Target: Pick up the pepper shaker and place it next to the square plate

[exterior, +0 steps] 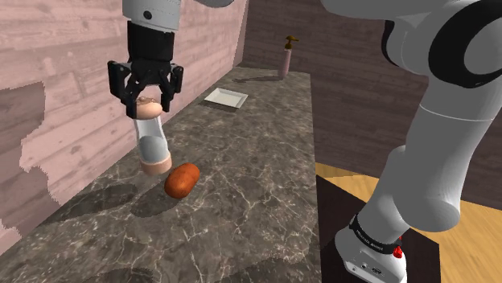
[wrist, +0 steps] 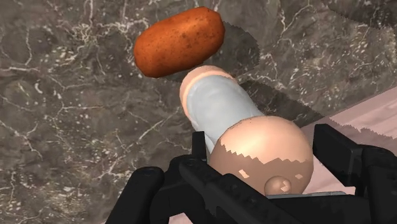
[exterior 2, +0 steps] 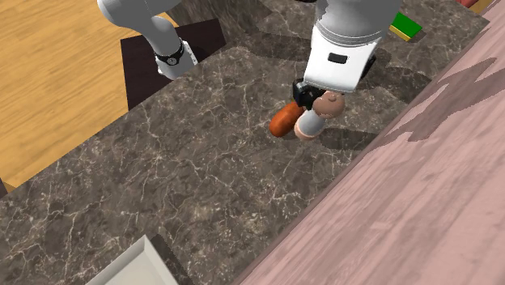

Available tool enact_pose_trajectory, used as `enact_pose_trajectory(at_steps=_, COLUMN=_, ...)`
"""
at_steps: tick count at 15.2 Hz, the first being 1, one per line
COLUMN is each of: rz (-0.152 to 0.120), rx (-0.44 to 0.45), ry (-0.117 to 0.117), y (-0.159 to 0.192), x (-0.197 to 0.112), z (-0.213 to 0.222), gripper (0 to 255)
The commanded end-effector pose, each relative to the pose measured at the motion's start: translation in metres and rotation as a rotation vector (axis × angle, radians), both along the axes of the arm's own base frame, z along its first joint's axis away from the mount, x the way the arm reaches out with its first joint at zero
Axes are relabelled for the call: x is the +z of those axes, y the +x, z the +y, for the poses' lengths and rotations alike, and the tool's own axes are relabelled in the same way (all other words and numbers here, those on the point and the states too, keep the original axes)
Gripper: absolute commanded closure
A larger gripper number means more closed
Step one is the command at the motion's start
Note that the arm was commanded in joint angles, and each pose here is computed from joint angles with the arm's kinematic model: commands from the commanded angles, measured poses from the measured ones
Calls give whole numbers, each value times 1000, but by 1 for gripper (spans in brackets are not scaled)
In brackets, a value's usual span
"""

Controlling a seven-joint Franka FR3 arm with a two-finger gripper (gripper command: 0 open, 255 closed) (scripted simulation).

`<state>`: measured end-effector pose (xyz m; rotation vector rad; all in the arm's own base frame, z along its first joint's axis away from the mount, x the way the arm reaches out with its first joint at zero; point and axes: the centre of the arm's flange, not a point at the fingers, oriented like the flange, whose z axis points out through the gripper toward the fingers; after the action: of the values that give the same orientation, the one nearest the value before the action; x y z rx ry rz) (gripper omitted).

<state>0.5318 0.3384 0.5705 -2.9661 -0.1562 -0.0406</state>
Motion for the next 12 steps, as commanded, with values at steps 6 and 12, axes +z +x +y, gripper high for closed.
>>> enact_pose_trajectory(at_steps=6, rz=0, rx=0, ry=0, y=5, x=27, z=-26, gripper=255)
enact_pose_trajectory(at_steps=12, rz=0, rx=0, ry=0, y=21, x=27, z=-104, gripper=255)
